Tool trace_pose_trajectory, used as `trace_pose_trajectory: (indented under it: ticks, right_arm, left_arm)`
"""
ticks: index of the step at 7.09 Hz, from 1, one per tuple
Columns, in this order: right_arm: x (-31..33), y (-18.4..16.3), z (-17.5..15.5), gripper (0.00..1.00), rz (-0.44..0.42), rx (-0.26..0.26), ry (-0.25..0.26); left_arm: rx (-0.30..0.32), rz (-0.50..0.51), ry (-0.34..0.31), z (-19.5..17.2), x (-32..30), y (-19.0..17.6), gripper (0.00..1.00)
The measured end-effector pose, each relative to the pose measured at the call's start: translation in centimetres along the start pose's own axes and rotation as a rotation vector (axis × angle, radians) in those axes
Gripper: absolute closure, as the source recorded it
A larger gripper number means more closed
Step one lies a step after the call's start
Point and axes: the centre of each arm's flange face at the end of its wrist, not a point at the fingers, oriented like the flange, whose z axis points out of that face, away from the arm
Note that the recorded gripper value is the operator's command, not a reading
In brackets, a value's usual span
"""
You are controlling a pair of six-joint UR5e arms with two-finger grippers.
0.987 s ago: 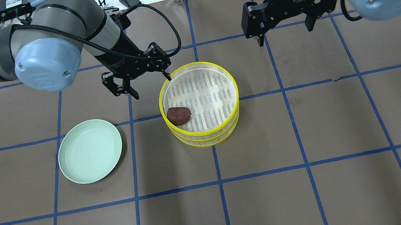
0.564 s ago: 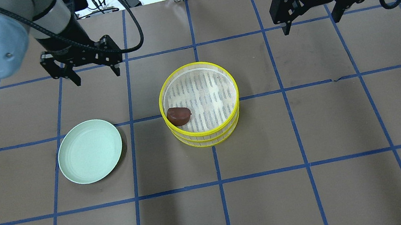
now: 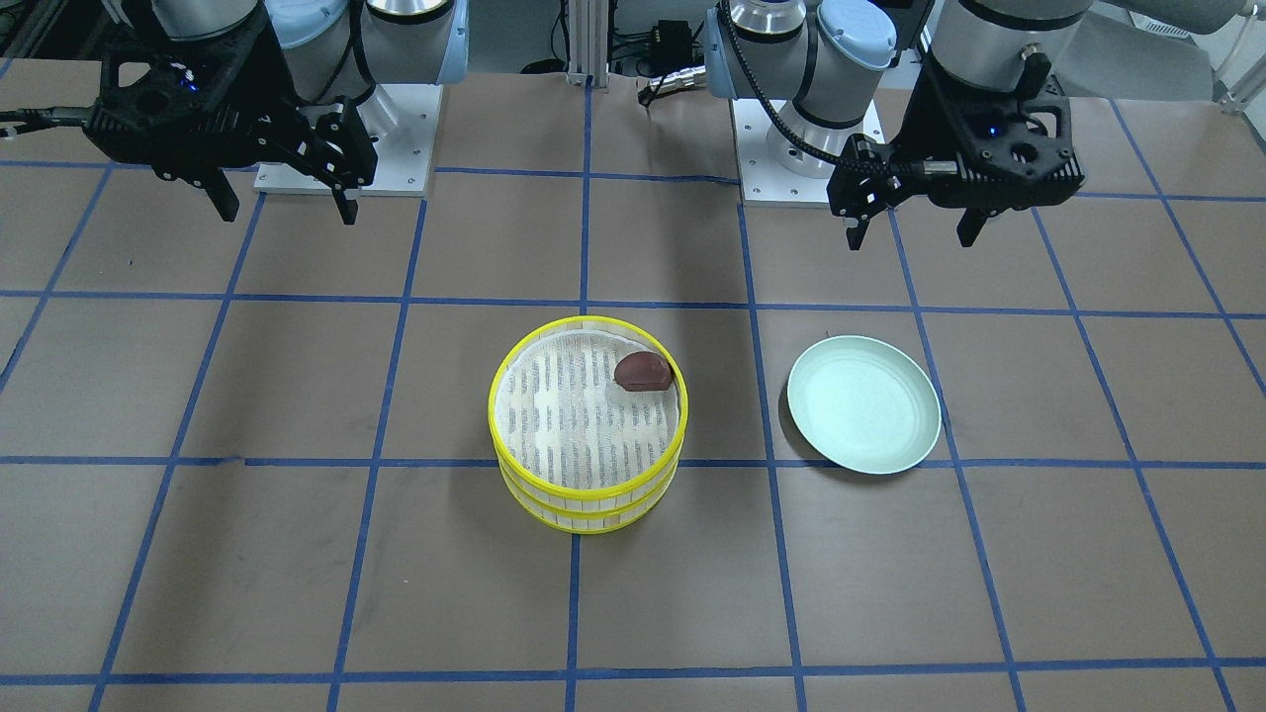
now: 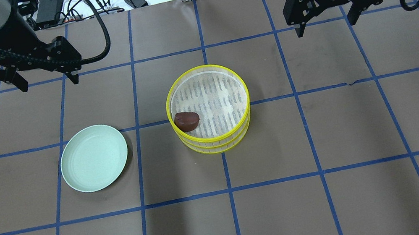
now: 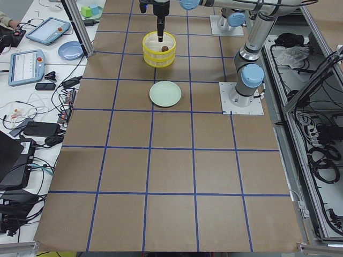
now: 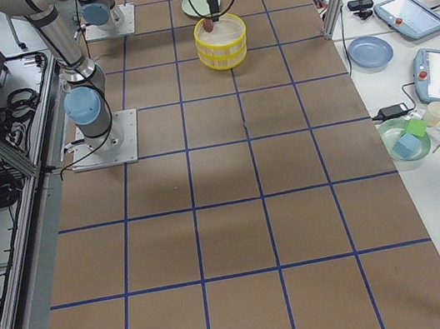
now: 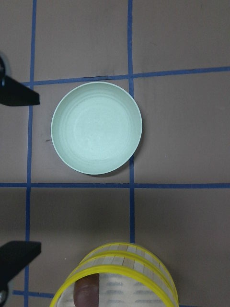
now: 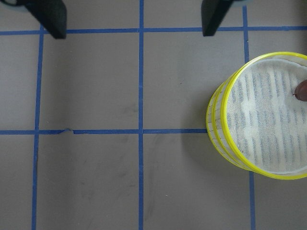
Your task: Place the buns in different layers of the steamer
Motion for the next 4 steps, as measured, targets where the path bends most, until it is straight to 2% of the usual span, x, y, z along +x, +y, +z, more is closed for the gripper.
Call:
trace_pose_trajectory:
  ticks: [4]
  right_arm:
    - [-0.02,0.24,0.14,0.0,-0.001,-0.016,0.001]
  left_arm:
    - [-0.002,-0.002,0.037,-0.34,-0.07,0.78,0.0]
